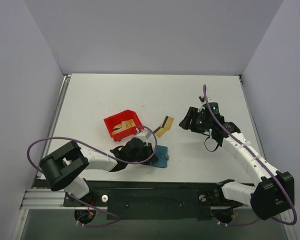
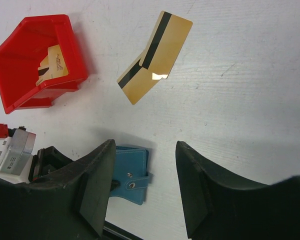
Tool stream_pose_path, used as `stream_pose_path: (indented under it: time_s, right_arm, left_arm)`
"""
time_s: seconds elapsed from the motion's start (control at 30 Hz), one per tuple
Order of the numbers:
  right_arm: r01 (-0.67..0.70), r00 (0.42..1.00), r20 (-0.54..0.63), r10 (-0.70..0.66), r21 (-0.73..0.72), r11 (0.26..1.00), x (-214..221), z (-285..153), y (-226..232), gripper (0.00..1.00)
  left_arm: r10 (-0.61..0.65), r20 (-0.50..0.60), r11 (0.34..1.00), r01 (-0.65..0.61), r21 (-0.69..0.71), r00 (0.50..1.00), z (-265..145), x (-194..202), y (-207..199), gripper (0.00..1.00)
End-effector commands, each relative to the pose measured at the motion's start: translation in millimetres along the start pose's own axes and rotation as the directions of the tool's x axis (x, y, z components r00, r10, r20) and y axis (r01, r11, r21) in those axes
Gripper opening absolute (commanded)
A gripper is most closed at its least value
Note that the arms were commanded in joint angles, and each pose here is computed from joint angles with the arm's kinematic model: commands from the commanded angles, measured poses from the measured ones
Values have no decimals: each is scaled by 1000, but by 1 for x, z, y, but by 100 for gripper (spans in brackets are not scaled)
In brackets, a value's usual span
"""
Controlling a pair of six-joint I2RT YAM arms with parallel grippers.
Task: Put the credit cards into the card holder
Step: Open the card holder at the center of the board.
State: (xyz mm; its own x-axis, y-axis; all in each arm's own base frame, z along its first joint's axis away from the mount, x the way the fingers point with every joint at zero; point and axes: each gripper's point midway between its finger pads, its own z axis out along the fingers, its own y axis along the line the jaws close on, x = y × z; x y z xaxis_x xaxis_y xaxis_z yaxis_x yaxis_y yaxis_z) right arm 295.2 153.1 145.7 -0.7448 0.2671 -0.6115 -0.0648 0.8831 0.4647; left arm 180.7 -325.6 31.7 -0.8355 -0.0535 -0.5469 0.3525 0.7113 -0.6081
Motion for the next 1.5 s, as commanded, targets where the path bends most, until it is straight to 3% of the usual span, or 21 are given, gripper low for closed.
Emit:
stream_pose_path:
  time_s: [0.0, 0.1, 0.23, 0.33, 0.4, 0.6, 0.73, 0.8, 0.83, 1.03, 1.47]
  right_arm:
    - [-6, 1000, 10, 6, 5, 1000, -1, 2, -3, 47]
    - [-5, 1000, 15, 5, 13, 1000, -1, 2, -5, 48]
    - [0, 1000, 25, -1, 22, 1000, -3, 1, -7, 54]
    - [2, 1000, 26, -2, 23, 1000, -3, 1, -7, 56]
    - [-3, 1000, 30, 2, 30, 1000, -4, 1, -9, 58]
    - [-9, 999, 38, 8, 39, 999, -6, 5, -12, 74]
    - [-55, 996, 67, 52, 55, 997, -14, 10, -18, 93]
    - [-81, 994, 81, 77, 48, 996, -20, 12, -20, 96]
    - [-100, 991, 88, 96, 37, 994, -24, 14, -20, 96]
    - [-160, 986, 49, 159, 16, 987, -36, 30, -18, 95]
    - [-13, 996, -82, 31, 212, 977, -45, 99, -36, 85]
  left_arm:
    - [5, -24, 997, -3, 72, 1000, 10, 3, -21, 28]
    - [4, -22, 997, -3, 77, 1000, 9, 3, -26, 34]
    - [6, 9, 998, -6, 61, 1000, 2, -5, -28, 66]
    - [21, 32, 999, -22, 35, 999, -4, -14, -28, 82]
    - [31, 38, 999, -32, 10, 999, -10, -17, -26, 86]
    - [141, 116, 981, -123, -152, 983, -45, -53, -17, 90]
    - [292, 186, 908, -211, -361, 938, -81, -95, 0, 90]
    - [326, 236, 877, -199, -437, 916, -97, -115, 7, 91]
    - [321, 270, 863, -162, -479, 908, -104, -123, 13, 97]
    - [215, 398, 914, -40, -404, 892, -121, -142, 29, 97]
    - [179, 357, 921, -27, -390, 917, -116, -119, 47, 94]
